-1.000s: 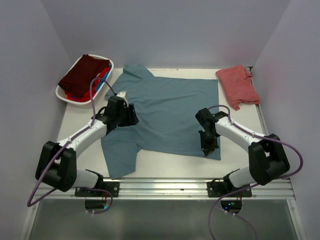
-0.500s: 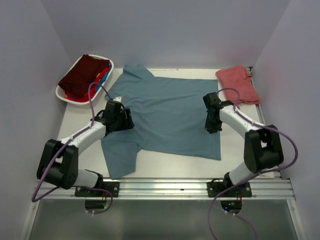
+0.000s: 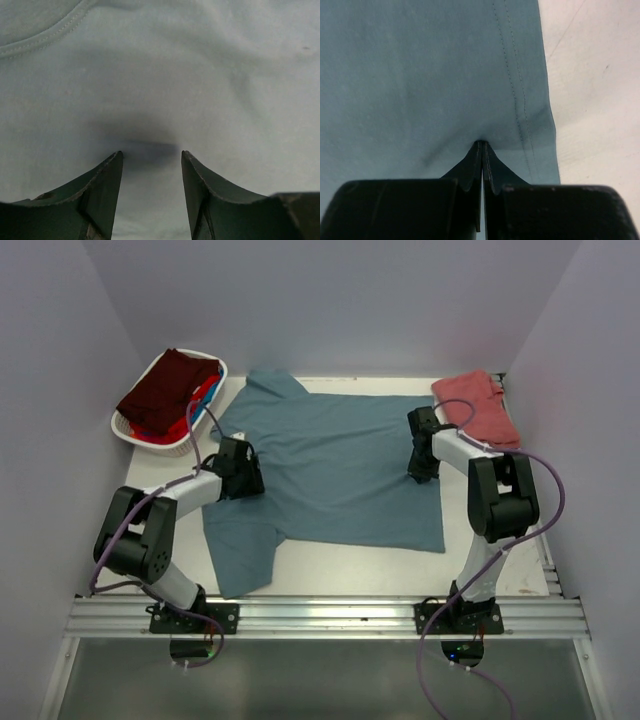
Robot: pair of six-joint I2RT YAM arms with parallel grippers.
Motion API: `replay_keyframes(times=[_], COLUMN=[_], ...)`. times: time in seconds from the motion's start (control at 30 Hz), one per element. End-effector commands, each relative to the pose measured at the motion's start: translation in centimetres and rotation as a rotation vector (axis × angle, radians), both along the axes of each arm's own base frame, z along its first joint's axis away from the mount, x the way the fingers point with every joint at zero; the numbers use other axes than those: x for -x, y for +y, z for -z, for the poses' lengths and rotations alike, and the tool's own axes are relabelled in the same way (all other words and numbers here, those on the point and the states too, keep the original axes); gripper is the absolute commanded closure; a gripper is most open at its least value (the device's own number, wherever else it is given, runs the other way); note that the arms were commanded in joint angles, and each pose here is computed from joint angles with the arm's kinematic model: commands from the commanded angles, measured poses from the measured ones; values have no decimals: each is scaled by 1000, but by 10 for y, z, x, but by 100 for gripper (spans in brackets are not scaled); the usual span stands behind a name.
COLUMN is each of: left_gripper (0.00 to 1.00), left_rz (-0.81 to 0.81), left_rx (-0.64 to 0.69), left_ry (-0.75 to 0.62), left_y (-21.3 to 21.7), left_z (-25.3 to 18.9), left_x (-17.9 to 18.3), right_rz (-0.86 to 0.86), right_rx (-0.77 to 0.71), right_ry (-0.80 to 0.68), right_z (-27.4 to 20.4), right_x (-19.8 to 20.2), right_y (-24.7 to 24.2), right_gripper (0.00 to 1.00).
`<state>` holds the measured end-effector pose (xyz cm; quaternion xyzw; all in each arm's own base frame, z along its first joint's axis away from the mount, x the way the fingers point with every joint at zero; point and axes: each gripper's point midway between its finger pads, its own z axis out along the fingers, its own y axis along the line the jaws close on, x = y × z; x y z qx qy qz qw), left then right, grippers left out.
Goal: Fold and stack the t-shirts
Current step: Flatten the tshirt out
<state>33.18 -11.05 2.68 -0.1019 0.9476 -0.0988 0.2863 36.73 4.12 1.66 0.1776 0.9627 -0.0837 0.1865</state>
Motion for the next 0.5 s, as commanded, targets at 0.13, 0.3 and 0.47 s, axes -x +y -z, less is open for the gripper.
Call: replay_keyframes(times=[0.13,0.3,0.47], left_gripper=[47,47,48], left_rz=[-37,-38,-31], left_rx=[-2,-21,-15], left_ry=[-15,-6,-35], left_y=[-6,-10,-15], left_z=[20,33,29], left_x=[-39,-65,-101], right_rz=[72,79,32], right_rx=[-21,-57,-98], right_ry=[-54,-36,-92], right_z=[9,23,17], right_x=[-41,-62,-102], right_y=[-19,-22,-11], right_gripper=[100,100,100])
